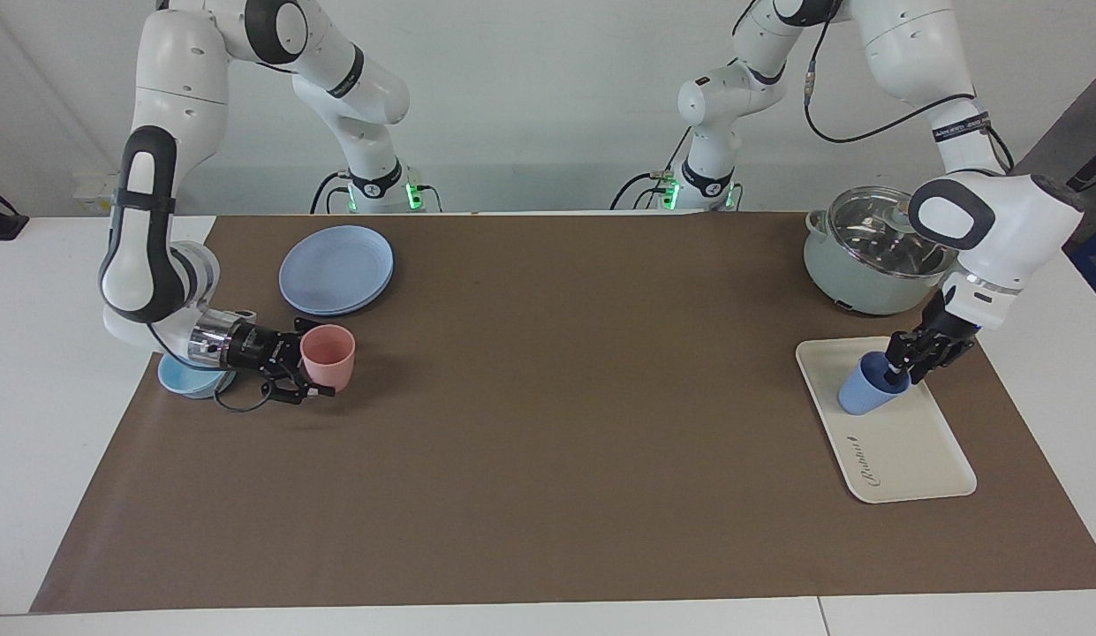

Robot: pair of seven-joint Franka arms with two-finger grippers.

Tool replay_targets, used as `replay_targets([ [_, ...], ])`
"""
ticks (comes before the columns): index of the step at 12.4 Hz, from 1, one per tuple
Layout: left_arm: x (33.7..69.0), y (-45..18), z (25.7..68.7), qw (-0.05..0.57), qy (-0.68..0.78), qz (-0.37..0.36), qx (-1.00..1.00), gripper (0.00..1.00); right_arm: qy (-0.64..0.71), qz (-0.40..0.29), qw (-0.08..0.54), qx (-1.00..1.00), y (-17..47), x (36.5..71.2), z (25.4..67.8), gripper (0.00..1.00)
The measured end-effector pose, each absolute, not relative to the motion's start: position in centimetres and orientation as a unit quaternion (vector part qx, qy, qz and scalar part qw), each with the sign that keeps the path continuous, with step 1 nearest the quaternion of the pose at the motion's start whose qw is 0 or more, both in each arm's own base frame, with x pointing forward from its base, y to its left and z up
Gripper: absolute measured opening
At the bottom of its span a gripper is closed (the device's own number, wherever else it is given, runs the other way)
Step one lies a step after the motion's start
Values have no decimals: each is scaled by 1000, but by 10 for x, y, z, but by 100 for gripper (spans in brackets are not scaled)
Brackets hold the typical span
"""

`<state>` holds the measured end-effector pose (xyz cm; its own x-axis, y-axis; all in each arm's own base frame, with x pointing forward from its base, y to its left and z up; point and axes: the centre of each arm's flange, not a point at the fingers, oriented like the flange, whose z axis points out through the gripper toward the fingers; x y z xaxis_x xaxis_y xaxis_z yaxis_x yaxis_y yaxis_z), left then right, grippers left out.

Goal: Place cup on tray
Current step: 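Open the left gripper and withdraw it from the blue cup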

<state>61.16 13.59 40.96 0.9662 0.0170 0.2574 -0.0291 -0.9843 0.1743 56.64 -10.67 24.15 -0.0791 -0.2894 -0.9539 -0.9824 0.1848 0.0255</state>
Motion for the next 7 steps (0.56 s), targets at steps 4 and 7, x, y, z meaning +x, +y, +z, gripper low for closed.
replay_targets([
  [4,600,77,490,26,-110,54,992,100,618,383,466,-504,-105,547,221,76],
  [7,577,18,521,27,-128,11,991,100,624,383,462,-500,-104,538,210,76],
])
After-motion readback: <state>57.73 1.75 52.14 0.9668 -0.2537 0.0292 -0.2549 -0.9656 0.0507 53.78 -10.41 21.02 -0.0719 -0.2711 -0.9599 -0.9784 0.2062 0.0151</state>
